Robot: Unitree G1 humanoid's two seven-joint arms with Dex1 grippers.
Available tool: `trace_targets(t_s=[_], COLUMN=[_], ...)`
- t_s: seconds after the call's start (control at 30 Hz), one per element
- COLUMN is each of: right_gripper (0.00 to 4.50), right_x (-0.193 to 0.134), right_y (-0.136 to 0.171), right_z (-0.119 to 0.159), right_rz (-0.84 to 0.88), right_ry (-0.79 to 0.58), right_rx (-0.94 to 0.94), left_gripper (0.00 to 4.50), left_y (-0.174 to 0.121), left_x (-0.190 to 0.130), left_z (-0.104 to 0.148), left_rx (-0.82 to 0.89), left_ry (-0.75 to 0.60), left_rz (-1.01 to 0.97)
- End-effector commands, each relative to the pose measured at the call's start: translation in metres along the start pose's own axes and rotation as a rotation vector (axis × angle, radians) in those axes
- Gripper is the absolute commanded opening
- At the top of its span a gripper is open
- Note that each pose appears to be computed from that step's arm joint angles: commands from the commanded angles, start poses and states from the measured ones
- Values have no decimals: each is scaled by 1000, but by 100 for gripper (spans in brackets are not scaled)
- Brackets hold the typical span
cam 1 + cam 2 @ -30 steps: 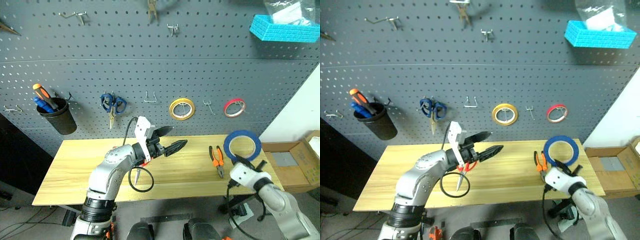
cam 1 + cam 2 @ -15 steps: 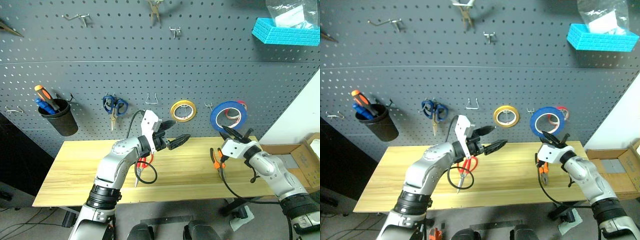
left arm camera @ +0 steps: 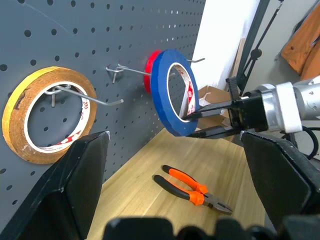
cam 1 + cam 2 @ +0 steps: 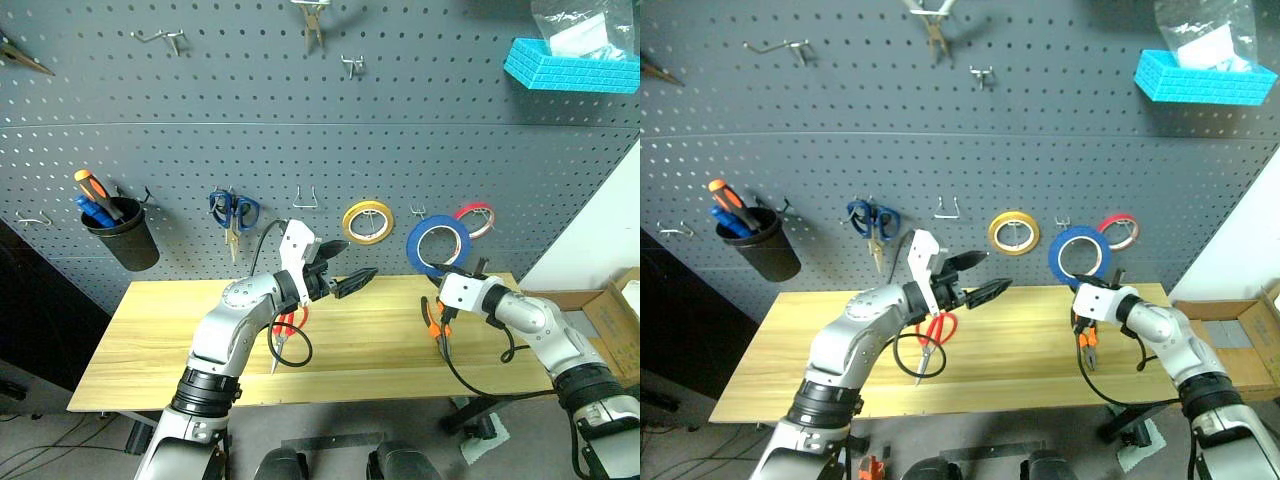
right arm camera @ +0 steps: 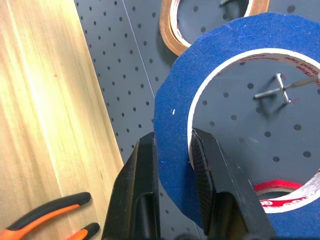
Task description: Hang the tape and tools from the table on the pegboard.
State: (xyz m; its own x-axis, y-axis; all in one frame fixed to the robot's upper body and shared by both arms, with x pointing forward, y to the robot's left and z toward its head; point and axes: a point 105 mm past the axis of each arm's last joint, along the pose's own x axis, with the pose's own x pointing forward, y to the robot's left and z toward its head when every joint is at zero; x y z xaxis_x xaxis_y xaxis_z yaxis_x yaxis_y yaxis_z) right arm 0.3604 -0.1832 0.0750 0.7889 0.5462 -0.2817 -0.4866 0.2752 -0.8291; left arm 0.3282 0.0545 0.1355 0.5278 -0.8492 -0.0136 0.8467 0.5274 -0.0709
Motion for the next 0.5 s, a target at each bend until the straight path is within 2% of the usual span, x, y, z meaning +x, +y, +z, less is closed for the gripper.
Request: trace_targets(t_s=[0.03, 0.23, 0.3, 0.33, 0.5], right_gripper=[37, 37, 108, 130, 284], right_x=[-1, 3, 4, 4, 3], right_y=[-19, -20, -20, -21, -23], right_z=[3, 2, 1, 1, 1], right_rz=[-38, -41, -47, -50, -66], right_ry=[-19, -17, -18, -18, -15], right_rx=[-34, -2, 41, 51, 29], left_gripper=[450, 450, 450, 450, 450], left_y=[-4, -4, -4, -4, -5], left_x=[6, 9, 10, 10, 9], left_z=[17, 16, 16, 17, 15], left_rx=[50, 56, 58, 59, 56], left_ry=[-53, -52, -54, -55, -51], left_rz=[-23, -33, -34, -34, -38])
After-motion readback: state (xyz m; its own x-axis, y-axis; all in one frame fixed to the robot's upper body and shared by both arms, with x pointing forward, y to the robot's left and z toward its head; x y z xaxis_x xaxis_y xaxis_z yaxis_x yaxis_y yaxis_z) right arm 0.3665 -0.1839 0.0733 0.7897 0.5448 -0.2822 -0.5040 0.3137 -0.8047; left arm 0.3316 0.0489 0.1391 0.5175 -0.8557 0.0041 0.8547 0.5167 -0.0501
